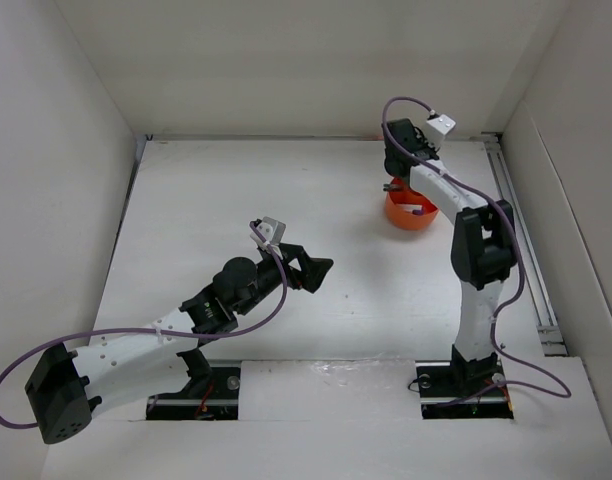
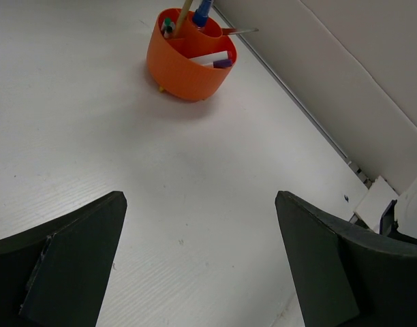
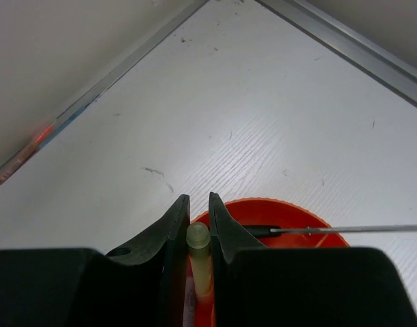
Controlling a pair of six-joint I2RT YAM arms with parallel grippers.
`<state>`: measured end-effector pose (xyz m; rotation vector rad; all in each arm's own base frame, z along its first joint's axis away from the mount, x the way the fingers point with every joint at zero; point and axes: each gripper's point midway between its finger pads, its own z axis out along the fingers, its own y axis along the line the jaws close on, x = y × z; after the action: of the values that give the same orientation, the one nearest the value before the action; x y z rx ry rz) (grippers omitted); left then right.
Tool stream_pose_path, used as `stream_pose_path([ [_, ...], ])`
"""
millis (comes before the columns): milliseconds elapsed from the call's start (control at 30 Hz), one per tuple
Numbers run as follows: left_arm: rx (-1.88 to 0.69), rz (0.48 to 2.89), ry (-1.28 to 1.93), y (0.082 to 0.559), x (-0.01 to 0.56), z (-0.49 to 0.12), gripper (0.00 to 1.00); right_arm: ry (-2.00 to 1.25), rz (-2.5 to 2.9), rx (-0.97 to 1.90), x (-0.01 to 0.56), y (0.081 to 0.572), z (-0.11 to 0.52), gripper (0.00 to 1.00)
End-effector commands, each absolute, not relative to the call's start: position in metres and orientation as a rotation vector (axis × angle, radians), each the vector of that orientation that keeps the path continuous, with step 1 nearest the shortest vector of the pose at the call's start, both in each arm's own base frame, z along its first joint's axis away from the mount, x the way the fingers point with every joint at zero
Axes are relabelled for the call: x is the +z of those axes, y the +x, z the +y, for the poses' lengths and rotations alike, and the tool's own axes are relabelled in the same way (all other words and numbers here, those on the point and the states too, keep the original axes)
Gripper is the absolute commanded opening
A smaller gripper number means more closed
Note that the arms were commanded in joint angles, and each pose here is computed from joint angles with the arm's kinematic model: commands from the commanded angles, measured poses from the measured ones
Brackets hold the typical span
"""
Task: Sort the stationery into containers
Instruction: Place the pen in the storage box.
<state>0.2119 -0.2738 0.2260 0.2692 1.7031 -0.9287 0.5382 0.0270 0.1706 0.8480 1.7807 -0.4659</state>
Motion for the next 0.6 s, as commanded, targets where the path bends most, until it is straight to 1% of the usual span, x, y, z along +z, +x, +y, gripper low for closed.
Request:
stream_pose_path([
  [0,-0.954,1.674,0.262,0.211,0.234,-0.275,0.89,0.85,1.658,-0.459,0.234,0.533,0.038,0.0],
  [133,-0.954,1.674,0.262,0.211,0.234,-0.275,0.89,0.804,1.619,-0.383,0.275,0.523,0.06,0.0],
  [200,-0.954,1.674,0.262,0.211,0.234,-0.275,0.89,0.778,1.621,-0.39,0.282,0.519,0.066,0.0],
  [333,-0.954,1.674,0.262,0.211,0.234,-0.275,0.89,0.754,1.623,-0.409,0.282,0.512,0.078,0.0],
  [567,-0.959,1.666,0.26,0.21,0.237,-0.274,0.89,0.746,1.641,-0.483,0.261,0.508,0.077,0.0],
])
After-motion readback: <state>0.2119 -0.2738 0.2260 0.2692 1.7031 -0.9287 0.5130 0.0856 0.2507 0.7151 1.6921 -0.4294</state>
